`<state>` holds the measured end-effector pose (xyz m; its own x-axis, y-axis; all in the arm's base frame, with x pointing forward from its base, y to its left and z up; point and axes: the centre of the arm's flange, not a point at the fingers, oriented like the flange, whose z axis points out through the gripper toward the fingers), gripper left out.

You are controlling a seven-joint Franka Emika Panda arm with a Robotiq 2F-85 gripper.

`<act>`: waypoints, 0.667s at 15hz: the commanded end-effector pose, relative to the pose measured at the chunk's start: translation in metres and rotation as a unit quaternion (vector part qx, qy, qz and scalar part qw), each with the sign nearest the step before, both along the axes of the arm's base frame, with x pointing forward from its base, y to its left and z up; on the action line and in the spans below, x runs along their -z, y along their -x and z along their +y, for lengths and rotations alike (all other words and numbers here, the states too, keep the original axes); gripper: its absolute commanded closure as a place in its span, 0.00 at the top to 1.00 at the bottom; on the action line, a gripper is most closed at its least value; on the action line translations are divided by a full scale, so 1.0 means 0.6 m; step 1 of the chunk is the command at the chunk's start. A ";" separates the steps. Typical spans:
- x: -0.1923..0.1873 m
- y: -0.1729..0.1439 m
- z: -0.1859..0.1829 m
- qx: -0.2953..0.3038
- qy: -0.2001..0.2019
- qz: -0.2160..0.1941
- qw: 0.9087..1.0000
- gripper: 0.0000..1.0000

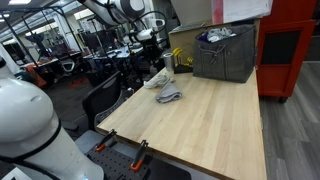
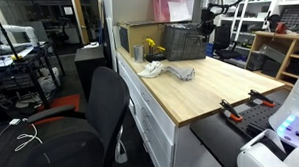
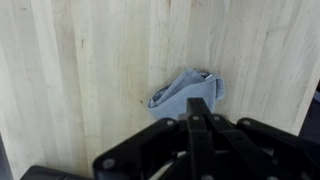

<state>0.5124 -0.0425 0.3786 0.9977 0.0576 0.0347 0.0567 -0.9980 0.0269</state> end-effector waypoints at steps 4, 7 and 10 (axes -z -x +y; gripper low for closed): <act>-0.097 0.064 -0.023 -0.102 -0.003 -0.054 0.993 0.28; -0.137 0.071 -0.036 -0.095 -0.011 -0.098 0.991 0.49; -0.165 0.078 -0.042 -0.073 -0.026 -0.104 0.992 0.71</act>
